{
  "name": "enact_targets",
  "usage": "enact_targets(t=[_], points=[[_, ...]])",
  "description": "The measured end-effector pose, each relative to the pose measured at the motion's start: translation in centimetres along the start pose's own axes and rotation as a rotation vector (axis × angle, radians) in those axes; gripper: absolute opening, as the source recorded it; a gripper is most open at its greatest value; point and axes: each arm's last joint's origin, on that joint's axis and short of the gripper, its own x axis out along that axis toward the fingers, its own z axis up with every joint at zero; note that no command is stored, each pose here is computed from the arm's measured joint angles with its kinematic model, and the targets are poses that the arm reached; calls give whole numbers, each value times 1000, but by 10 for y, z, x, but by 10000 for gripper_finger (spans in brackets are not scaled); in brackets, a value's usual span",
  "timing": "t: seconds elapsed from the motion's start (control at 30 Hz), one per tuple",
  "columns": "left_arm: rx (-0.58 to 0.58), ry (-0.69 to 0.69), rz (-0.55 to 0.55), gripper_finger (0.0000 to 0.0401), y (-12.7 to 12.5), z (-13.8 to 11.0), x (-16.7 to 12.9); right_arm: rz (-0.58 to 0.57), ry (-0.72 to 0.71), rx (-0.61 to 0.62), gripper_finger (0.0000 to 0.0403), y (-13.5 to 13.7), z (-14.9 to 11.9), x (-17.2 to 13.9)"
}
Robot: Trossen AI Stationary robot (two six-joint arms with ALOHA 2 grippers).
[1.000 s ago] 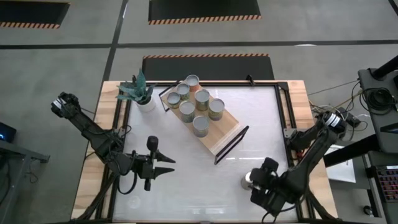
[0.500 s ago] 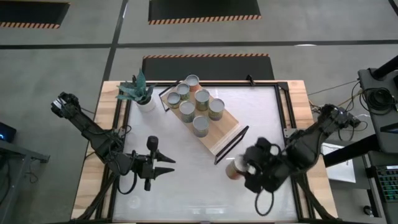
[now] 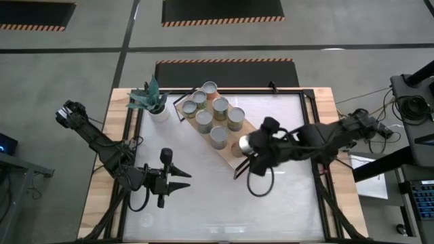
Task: Pick and place cans onto a shelf
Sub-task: Put the canned pineapple on the shelf
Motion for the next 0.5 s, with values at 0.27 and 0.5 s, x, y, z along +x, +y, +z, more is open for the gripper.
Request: enact_targets(t=[0.27, 0.5], points=[[-3, 5, -1, 120, 0, -1, 0, -16, 18, -28, 324, -5, -3, 27], [-3, 6, -1, 120, 0, -1, 0, -11, 51, -85, 324, 8, -5, 52]])
